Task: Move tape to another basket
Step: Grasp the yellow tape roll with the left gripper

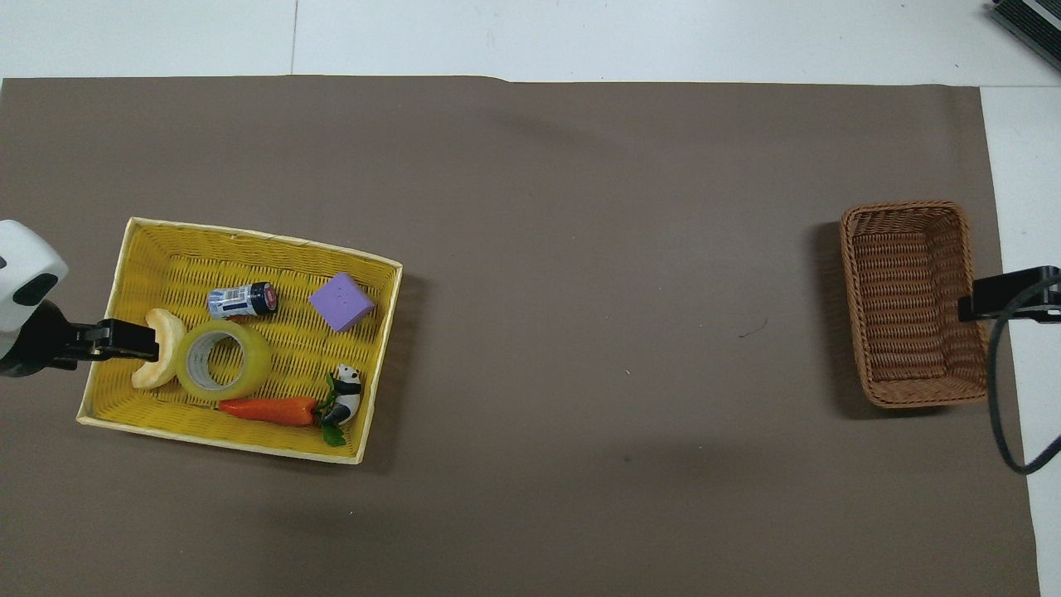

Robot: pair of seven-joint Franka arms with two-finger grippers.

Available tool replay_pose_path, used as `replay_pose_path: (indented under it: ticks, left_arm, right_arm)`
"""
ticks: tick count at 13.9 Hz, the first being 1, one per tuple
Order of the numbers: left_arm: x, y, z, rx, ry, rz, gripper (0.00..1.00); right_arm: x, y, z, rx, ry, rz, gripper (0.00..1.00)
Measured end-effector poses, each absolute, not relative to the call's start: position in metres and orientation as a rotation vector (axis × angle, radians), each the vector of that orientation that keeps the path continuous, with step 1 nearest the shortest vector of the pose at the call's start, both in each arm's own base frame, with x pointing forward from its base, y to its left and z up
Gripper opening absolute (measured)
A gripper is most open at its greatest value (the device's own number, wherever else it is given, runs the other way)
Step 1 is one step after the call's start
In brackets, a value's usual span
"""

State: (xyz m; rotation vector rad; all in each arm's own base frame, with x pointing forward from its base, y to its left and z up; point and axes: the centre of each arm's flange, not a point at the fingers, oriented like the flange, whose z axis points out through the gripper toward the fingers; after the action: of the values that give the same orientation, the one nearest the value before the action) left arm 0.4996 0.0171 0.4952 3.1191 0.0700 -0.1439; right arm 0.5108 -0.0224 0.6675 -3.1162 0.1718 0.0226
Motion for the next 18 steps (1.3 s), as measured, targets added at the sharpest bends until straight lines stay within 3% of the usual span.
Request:
replay_pose_path:
  ticks: [2, 9, 10, 11, 12, 13, 15, 16, 18]
  left_arm:
    - [0.497, 0.022, 0.473, 3.116, 0.097, -0.14, 0.88]
    - [0.506, 0.029, 0.377, 3.094, 0.174, -0.192, 0.8]
    - [0.504, 0.029, 0.36, 3.093, 0.188, -0.195, 0.75]
    - [0.501, 0.029, 0.344, 3.092, 0.194, -0.204, 0.62]
    - [0.498, 0.029, 0.331, 3.091, 0.199, -0.213, 0.61]
    - [0.496, 0.029, 0.323, 3.09, 0.201, -0.22, 0.53]
    - [0.497, 0.03, 0.32, 3.09, 0.203, -0.208, 0.29]
    - [0.499, 0.029, 0.322, 3.091, 0.199, -0.2, 0.22]
    - [0.505, 0.027, 0.33, 3.092, 0.19, -0.189, 0.22]
  right_arm:
    - [0.511, -0.023, 0.667, -3.117, 0.162, 0.025, 1.0]
    - [0.511, -0.023, 0.665, -3.117, 0.162, 0.03, 1.0]
    - [0.511, -0.023, 0.665, -3.117, 0.163, 0.03, 1.0]
    - [0.511, -0.024, 0.665, -3.116, 0.163, 0.031, 1.0]
    - [0.511, -0.024, 0.665, -3.116, 0.163, 0.032, 1.0]
    - [0.511, -0.024, 0.665, -3.116, 0.164, 0.032, 1.0]
    - [0.511, -0.024, 0.665, -3.116, 0.165, 0.032, 1.0]
    - [0.511, -0.024, 0.664, -3.116, 0.165, 0.033, 1.0]
    - [0.511, -0.025, 0.665, -3.116, 0.166, 0.032, 1.0]
